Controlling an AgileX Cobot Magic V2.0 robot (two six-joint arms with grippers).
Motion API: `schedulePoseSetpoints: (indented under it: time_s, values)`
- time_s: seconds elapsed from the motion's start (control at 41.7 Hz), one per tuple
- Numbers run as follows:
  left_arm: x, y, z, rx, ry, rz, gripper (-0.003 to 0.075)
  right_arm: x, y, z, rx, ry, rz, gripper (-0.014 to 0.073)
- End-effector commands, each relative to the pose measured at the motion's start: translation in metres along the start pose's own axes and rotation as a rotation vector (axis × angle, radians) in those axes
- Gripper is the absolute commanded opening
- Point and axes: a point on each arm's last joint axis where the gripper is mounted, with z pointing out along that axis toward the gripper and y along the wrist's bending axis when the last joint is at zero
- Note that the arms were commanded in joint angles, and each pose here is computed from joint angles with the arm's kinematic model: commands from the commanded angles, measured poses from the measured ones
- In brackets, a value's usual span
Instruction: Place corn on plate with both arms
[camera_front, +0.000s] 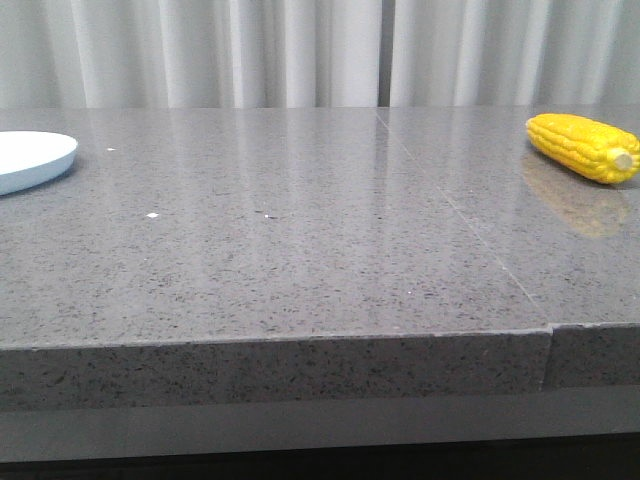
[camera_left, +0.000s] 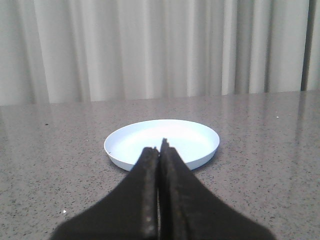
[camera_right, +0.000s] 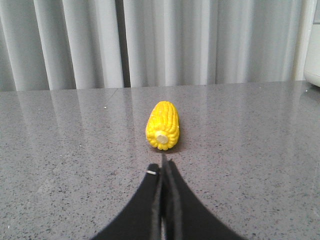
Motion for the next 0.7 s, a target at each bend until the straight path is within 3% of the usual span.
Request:
schedulePoseSetpoints:
  time_s: [0.0,0.504,0.671]
  values:
    - [-0.008,-0.0001,-0.002,0.004,-0.102,-0.009,-0.002,-0.0136,0.001,-0.0017,-0.004,-0.11,-0.007,-0.0068]
    - [-0.008,-0.0001,-0.002,0.004,-0.102,-0.009,-0.002,-0.0136,0.001,-0.0017,-0.004,-0.11,-0.007,-0.0068]
    - [-0.0134,0.0,-0.0026,0.003,-0.15,-0.009,-0.002,-0.0225,0.0018,-0.003,-0.011,-0.19,-0.008,-0.0068]
